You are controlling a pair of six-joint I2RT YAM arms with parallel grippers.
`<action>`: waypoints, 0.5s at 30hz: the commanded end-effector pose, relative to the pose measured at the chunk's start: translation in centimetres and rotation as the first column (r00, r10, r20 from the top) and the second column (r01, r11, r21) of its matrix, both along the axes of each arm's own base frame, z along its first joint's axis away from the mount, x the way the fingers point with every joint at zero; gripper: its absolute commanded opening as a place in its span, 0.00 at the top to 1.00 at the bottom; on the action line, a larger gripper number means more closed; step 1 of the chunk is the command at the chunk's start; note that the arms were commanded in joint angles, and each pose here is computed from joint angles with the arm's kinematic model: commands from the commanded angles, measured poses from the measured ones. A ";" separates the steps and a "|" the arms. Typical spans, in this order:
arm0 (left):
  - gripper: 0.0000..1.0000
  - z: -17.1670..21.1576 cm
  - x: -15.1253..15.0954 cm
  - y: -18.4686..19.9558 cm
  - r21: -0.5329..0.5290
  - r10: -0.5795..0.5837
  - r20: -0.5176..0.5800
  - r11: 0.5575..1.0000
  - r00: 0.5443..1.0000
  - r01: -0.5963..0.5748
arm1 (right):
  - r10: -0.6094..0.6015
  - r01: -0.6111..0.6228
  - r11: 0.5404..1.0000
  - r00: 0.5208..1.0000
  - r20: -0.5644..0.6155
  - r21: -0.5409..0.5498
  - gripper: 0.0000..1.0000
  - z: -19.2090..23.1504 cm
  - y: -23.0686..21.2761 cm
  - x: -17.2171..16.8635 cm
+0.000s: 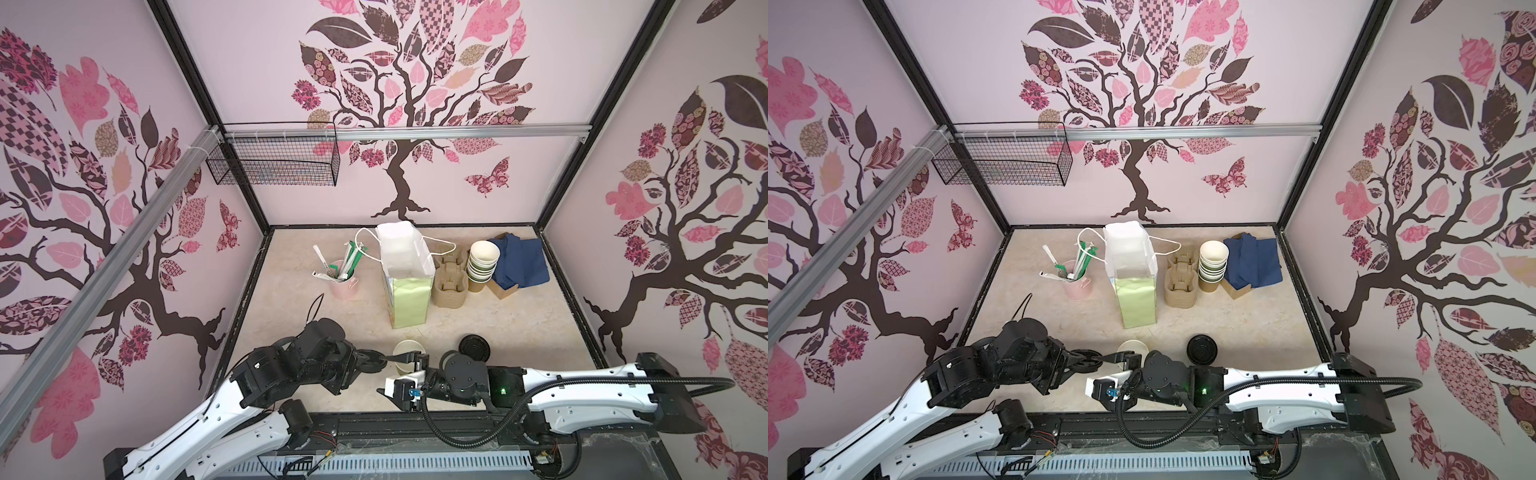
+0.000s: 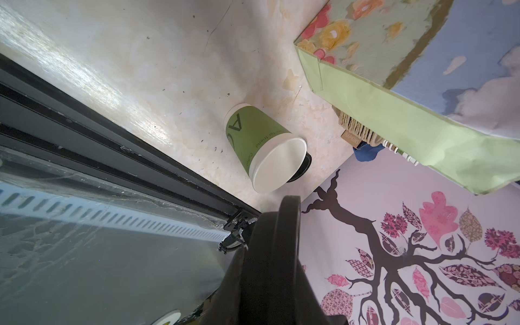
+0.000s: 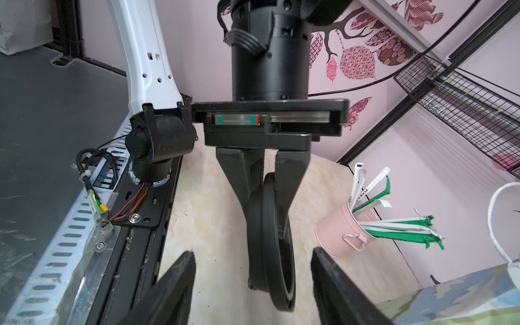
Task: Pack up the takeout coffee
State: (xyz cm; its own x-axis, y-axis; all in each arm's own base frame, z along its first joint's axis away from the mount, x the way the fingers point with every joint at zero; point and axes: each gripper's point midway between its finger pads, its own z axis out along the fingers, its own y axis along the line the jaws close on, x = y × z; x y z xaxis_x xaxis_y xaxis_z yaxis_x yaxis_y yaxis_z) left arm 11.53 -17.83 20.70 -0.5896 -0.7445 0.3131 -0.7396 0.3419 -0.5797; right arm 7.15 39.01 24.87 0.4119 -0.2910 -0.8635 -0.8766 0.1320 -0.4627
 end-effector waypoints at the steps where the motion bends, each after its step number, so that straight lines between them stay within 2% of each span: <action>1: 0.82 -0.4 0.0 -0.4 -0.037 0.029 -0.038 0.999 0.999 -0.031 | -0.026 0.026 0.999 0.999 0.020 0.025 0.34 0.1 1.0 0.3; 4: 0.82 -0.5 -0.2 -0.4 -0.036 0.029 -0.050 0.999 0.998 -0.031 | -0.082 0.081 0.997 0.996 0.027 0.018 0.38 -0.2 1.6 1.3; 9: 0.82 -0.6 -0.5 -0.2 -0.027 0.027 -0.062 0.999 0.998 -0.029 | -0.122 0.123 0.992 0.992 0.032 -0.031 0.53 -1.6 2.2 2.0; 15: 0.82 -0.6 -0.6 0.0 -0.017 0.027 -0.069 0.999 0.997 -0.028 | -0.145 0.147 0.988 0.989 0.034 -0.039 0.67 -1.7 2.3 2.5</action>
State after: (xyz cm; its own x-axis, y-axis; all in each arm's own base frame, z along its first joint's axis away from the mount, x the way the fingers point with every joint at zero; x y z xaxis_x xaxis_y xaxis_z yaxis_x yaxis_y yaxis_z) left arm 10.91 -17.97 20.39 -0.5584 -0.7465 0.3617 -0.7772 0.3184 -0.5427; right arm 9.45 40.61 22.23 0.3937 -0.3944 -0.8303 -0.8392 0.2144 -0.4998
